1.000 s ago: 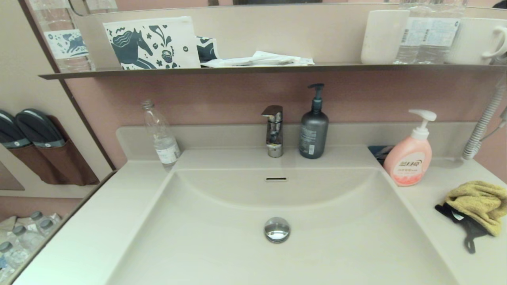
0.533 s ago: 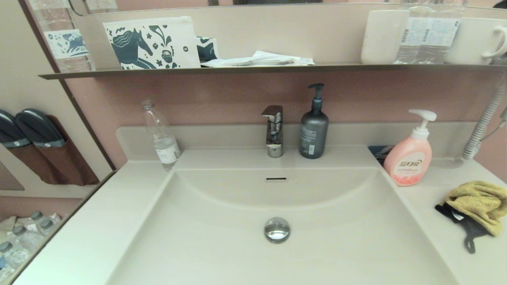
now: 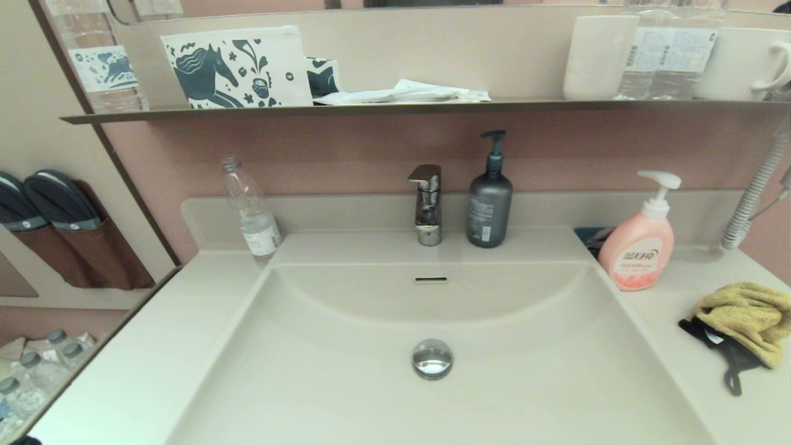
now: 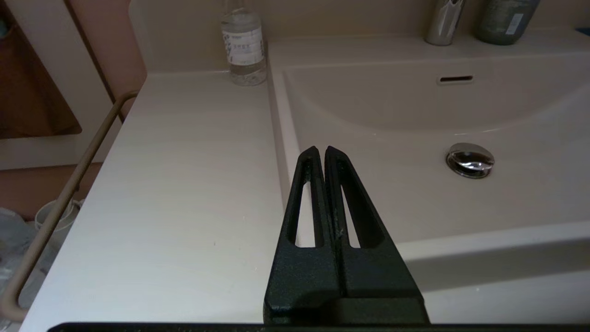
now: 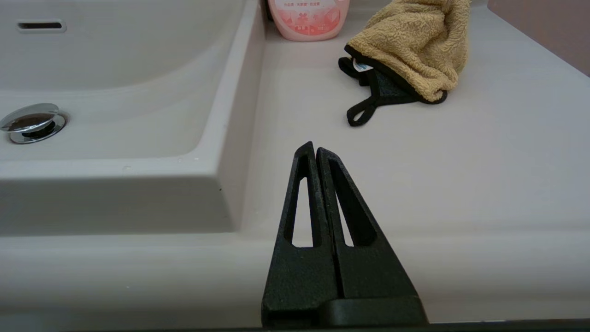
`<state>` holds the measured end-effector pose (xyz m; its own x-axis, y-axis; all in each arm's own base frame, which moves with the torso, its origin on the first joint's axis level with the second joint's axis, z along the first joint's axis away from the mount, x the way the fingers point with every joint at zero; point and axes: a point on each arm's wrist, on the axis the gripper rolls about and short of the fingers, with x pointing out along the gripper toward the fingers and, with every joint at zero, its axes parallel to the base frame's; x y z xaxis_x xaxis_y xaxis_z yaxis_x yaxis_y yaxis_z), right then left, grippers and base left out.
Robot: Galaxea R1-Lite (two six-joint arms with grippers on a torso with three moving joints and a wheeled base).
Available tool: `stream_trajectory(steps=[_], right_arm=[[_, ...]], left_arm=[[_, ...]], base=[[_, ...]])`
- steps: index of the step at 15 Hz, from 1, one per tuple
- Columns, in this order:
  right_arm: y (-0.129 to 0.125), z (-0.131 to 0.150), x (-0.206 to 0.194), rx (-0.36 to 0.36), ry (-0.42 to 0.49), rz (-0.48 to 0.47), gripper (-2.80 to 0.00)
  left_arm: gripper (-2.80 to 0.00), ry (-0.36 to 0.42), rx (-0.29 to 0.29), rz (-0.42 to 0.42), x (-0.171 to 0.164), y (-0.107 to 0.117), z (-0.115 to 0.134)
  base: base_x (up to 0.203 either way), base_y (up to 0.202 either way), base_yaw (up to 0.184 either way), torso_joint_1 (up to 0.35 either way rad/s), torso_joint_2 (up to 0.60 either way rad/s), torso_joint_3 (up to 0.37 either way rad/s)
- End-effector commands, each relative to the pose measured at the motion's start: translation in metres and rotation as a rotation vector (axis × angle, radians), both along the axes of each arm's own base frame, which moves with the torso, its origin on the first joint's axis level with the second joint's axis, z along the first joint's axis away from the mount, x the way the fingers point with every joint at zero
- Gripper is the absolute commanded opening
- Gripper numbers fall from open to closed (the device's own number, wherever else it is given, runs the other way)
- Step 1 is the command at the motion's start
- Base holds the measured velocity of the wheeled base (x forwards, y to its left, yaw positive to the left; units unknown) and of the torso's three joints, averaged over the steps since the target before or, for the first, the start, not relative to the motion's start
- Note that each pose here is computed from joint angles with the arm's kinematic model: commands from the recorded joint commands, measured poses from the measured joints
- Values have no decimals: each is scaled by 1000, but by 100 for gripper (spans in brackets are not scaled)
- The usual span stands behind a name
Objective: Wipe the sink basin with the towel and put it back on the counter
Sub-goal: Turn on the faucet
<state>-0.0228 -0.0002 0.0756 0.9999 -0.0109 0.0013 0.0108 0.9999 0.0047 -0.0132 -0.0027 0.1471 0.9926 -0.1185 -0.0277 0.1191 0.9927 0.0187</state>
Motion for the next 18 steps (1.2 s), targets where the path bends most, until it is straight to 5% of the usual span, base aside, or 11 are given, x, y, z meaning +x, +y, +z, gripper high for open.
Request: stream_trajectory(steps=[1,5,11,18], right_arm=[[0,0,0,0,1,0,-280],[0,0,0,0,1,0,-280],[0,0,0,0,1,1,-280],[0,0,0,0,1,2,-280]], left_arm=[[-280,80,-2,-17,23,0,19],[-280,76,-5,-85,55,-2,38],[-280,167,-15,-240,104,-9,49],[-280,193,37,-341,167,-34,54]], base=[[0,0,0,0,0,0],[0,0,0,0,0,0],[0,0,0,0,0,0],[0,0,0,0,0,0]])
